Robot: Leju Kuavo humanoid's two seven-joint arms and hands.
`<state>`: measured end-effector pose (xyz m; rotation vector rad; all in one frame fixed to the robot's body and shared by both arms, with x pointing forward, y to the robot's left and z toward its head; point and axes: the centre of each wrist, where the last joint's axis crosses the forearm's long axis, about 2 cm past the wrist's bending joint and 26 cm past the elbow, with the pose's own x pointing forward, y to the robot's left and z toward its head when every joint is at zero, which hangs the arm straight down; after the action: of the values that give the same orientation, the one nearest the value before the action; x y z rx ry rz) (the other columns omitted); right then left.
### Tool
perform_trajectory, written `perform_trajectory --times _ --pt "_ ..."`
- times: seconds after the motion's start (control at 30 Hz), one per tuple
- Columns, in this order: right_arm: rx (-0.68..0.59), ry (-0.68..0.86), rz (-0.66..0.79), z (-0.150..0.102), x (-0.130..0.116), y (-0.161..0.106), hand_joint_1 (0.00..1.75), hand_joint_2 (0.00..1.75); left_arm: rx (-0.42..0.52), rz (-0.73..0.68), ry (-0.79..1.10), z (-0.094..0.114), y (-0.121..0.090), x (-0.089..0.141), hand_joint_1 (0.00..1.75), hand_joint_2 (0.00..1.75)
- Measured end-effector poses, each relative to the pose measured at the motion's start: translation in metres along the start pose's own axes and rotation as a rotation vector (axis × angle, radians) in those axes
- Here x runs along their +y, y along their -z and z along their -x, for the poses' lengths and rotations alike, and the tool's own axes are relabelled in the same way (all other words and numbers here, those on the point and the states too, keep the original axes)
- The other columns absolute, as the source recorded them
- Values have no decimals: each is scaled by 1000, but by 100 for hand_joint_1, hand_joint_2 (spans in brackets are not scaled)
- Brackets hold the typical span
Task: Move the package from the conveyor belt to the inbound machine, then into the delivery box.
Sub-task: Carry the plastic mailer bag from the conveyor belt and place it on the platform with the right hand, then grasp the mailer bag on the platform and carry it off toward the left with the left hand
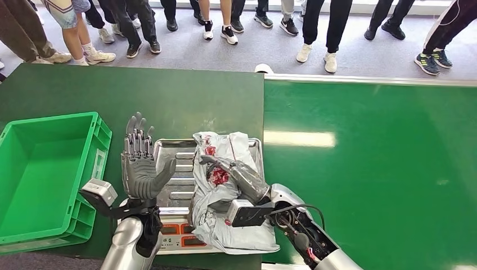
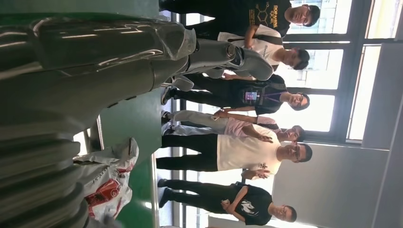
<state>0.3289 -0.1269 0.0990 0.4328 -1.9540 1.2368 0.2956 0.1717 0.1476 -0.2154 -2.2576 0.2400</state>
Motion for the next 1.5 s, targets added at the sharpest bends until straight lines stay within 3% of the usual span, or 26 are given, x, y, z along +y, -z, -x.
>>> perform_trajectory --times 0.27,0.67,1.13,1.5 --pt "-7 49 122 -1 -10 -1 0 175 -2 -4 5 0 1 2 0 175" --pt "-83 292 284 -8 -12 -9 0 175 -4 2 10 0 1 3 0 175" --pt "-159 451 319 -14 -12 -18 0 175 -6 12 -3 0 2 0 0 175" --pt "-262 556 372 -20 -25 -24 0 175 -5 15 -5 0 1 -1 0 175"
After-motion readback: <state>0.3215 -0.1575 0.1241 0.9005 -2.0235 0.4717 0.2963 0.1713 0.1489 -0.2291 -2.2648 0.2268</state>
